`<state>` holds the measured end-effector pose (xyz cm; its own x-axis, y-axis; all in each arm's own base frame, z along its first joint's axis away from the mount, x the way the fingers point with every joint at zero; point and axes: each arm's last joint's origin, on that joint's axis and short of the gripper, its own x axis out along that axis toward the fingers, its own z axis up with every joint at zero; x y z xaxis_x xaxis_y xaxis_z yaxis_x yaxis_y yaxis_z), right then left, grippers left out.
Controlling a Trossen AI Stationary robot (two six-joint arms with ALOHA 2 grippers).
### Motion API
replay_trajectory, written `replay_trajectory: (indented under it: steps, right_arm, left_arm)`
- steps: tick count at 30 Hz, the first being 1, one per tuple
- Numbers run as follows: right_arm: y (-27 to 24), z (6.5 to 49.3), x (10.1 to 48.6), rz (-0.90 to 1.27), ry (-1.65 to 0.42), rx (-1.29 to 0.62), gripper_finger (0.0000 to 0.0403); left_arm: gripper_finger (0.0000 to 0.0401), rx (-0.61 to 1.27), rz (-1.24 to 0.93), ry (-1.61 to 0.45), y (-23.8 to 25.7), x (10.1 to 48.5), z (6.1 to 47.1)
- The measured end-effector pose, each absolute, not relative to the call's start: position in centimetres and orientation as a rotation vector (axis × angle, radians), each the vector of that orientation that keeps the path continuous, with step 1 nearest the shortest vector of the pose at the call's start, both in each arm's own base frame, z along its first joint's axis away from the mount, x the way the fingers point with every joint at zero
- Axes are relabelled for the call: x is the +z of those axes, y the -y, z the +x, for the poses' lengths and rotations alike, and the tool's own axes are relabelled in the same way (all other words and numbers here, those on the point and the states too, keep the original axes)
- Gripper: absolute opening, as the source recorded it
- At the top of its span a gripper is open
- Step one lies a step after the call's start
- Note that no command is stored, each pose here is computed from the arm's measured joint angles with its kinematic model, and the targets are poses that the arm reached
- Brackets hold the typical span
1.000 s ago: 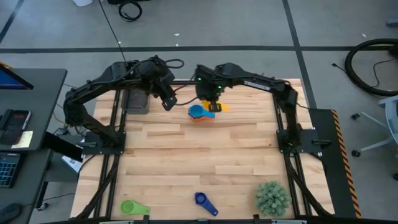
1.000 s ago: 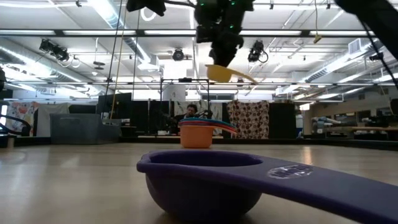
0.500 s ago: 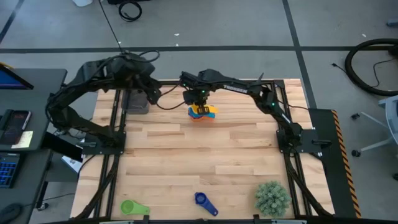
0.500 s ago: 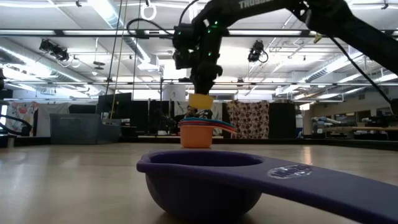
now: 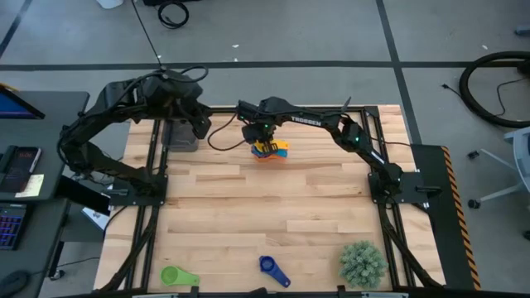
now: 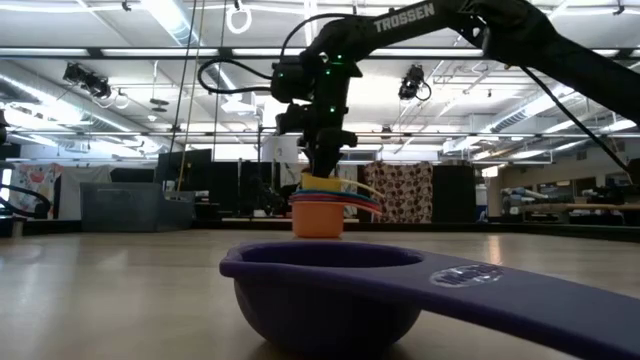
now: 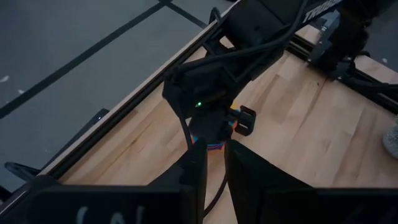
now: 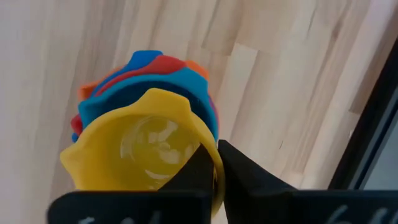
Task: Nest measuring cups in basket
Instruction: Stack the yellow measuring cup on top of the light blue measuring cup, then stack the green measuring cup on top of the yellow measuring cup
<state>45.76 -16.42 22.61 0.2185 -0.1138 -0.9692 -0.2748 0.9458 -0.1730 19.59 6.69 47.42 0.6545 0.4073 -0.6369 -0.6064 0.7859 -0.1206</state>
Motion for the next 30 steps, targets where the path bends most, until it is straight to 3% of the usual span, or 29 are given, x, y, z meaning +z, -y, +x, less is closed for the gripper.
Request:
replay_trajectory:
  steps: [8,20,30]
  right_arm:
    - [16.1,45.9,22.7,-0.360,-1.344,0.121,0.0091]
    - [14.1,46.4,24.6,-0.587,-1.409,0.017,0.0116]
    - [11.9,42.0,33.7,-0.470,-1.255,-0.056,0.0098]
  left_arm:
    - [0.0061,0.587,-0.337,-0.638,-6.7,47.4,19.6]
    - [0.0061,0.588,-0.337,-0.651,-6.7,47.3,19.5]
    - [0.0061,0.575,-0.363,-0.799,-6.1,46.4,18.3]
